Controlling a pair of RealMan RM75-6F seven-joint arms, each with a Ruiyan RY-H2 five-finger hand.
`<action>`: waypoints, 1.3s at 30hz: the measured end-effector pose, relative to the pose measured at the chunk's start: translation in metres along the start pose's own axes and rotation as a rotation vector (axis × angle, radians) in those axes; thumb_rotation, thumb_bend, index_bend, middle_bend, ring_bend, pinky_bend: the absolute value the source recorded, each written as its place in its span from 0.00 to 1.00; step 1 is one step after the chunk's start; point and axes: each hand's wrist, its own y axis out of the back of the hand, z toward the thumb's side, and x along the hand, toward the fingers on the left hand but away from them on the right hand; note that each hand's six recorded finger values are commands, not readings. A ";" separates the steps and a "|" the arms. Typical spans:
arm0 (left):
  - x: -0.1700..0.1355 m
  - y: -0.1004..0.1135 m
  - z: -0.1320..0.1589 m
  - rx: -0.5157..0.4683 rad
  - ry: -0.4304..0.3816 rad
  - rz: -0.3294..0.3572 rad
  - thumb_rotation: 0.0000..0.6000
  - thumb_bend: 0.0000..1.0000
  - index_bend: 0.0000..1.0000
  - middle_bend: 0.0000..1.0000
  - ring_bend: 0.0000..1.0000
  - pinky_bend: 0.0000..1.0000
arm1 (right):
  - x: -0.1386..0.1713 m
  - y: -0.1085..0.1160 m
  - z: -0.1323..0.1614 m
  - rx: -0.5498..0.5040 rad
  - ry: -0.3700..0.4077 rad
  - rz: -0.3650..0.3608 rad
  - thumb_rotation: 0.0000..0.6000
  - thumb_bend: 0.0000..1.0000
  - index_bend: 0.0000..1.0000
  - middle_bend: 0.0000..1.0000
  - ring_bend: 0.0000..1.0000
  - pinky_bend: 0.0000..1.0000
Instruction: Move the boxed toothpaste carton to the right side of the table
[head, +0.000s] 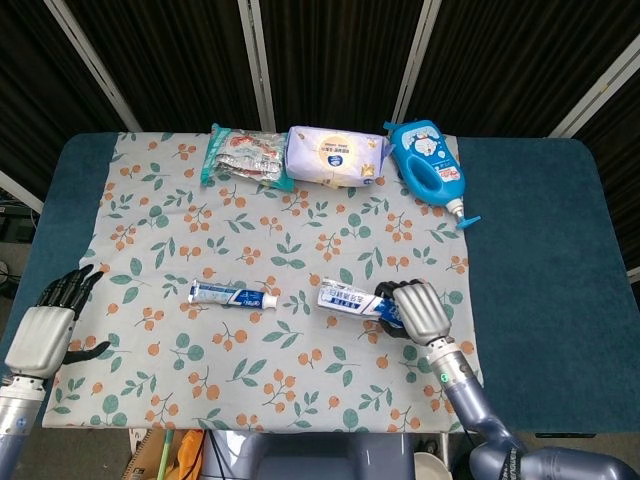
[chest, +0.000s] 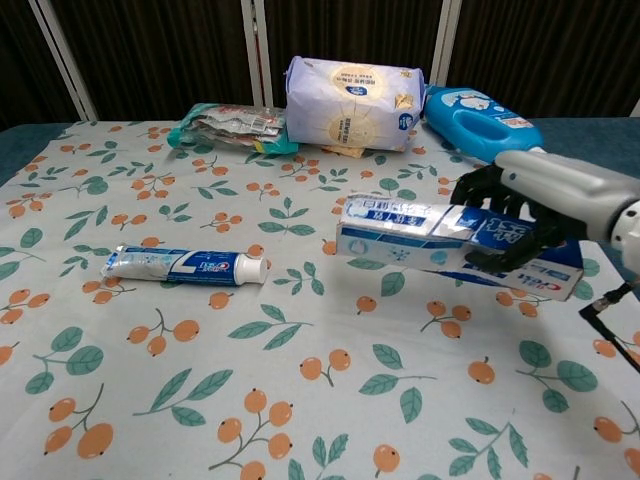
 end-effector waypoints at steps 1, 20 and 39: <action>0.005 0.001 0.003 0.004 -0.005 -0.002 1.00 0.04 0.12 0.17 0.21 0.28 | 0.004 0.005 -0.003 -0.001 0.000 -0.012 1.00 0.34 0.49 0.52 0.51 0.45; 0.138 -0.039 0.106 0.284 -0.168 -0.144 1.00 0.09 0.26 0.34 0.35 0.44 | 0.041 0.057 -0.034 -0.091 -0.013 -0.137 1.00 0.34 0.49 0.52 0.51 0.45; 0.143 -0.089 0.131 0.345 -0.241 -0.250 1.00 0.12 0.32 0.41 0.40 0.44 | 0.042 0.064 -0.038 -0.120 -0.021 -0.164 1.00 0.34 0.49 0.52 0.51 0.45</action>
